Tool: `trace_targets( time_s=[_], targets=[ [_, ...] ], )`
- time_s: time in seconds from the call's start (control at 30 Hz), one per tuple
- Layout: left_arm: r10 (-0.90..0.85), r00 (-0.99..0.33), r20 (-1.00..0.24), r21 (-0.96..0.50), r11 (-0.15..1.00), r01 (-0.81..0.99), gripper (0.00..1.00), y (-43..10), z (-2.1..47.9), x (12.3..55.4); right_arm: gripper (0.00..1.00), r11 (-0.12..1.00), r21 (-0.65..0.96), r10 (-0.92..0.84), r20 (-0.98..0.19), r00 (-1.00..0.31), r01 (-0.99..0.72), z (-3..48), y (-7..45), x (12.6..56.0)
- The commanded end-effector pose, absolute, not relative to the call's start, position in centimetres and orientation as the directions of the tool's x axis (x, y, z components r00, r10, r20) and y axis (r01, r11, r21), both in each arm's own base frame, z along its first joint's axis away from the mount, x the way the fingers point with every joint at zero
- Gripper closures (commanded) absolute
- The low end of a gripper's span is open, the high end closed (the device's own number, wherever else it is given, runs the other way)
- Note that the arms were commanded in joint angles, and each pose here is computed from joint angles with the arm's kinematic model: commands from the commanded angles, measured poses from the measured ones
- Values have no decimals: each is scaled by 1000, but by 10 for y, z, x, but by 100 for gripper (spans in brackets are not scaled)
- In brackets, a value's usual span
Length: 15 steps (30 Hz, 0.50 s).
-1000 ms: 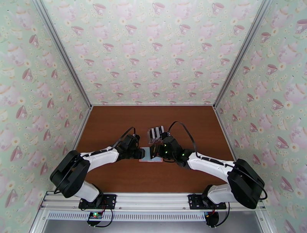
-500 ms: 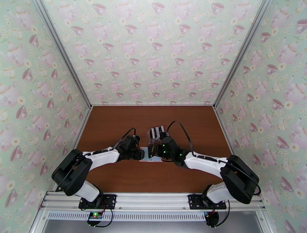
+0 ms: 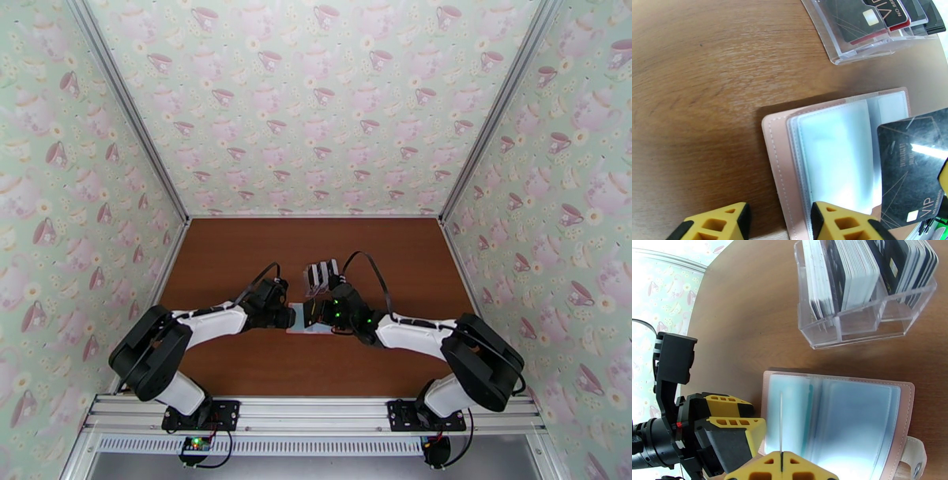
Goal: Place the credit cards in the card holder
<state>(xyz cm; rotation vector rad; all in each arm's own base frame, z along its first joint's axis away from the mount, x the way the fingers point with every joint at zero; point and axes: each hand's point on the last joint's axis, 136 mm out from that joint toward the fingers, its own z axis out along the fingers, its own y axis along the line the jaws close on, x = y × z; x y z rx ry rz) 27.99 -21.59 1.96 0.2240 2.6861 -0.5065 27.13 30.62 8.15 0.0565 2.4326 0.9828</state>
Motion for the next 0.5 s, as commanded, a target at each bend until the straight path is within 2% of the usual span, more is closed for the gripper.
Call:
trace_targets(
  time_s=[0.0, 0.1, 0.3, 0.47],
  targets=[
    [118, -932, -343, -269, 938, 218, 54, -208, -3, 269, 100, 711, 688, 235, -426, -873, -144, 79, 310, 273],
    [118, -933, -341, -269, 938, 217, 55, -207, -4, 268, 100, 711, 690, 239, -418, -876, -136, 74, 308, 274],
    [120, -934, -336, -270, 938, 218, 64, -208, -5, 267, 100, 713, 691, 264, -415, -871, -114, 67, 297, 277],
    [119, -934, -336, -275, 937, 218, 66, -209, -5, 268, 100, 704, 703, 287, -410, -866, -100, 66, 286, 277]
  ],
)
